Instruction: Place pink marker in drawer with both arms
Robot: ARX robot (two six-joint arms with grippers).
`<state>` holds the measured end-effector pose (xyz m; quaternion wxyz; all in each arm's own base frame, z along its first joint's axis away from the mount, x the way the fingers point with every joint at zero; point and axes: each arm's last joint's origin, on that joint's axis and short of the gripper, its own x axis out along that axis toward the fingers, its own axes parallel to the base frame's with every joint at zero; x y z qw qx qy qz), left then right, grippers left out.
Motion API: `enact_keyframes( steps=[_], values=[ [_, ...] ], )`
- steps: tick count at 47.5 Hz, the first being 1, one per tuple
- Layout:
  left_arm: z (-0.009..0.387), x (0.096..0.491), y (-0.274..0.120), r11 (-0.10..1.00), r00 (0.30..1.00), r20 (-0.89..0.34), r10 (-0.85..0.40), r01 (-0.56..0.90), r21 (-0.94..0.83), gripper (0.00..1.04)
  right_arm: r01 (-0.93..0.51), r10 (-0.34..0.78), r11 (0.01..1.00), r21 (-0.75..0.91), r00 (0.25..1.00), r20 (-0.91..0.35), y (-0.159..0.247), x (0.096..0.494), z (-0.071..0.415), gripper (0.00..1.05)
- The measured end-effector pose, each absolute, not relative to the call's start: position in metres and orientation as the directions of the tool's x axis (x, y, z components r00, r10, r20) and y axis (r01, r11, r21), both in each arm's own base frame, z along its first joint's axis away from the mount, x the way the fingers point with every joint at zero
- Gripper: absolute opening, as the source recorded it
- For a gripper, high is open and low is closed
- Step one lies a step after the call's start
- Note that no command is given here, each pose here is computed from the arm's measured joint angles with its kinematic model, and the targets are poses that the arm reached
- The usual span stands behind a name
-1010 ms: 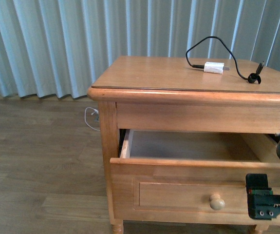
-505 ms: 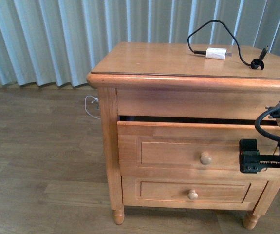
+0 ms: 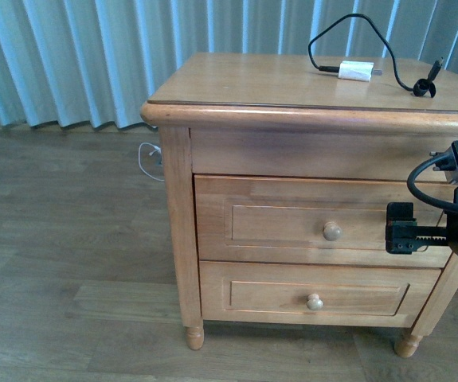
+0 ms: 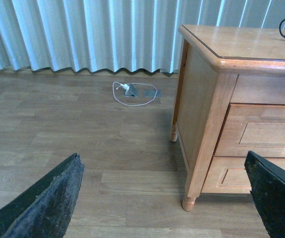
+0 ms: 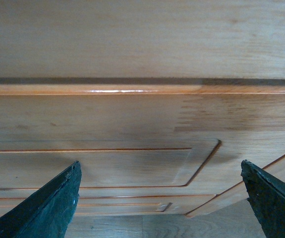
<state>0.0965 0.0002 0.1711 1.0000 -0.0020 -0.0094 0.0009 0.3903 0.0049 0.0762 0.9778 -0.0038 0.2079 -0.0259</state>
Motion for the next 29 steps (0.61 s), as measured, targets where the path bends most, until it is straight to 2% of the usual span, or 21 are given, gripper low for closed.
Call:
enact_keyframes(
  steps=[13,29],
  values=[
    [0.171,0.096,0.000,1.000,1.000,0.019,0.002,-0.002,-0.004,0.99,0.061,-0.059,0.998,-0.008,0.908,-0.416,0.005,0.374,0.082,0.96],
    [0.171,0.096,0.000,1.000,1.000,0.019,0.002,-0.002,-0.004,0.99,0.063,-0.066,0.998,-0.021,0.892,-0.447,0.017,0.299,0.130,0.96]
  ],
)
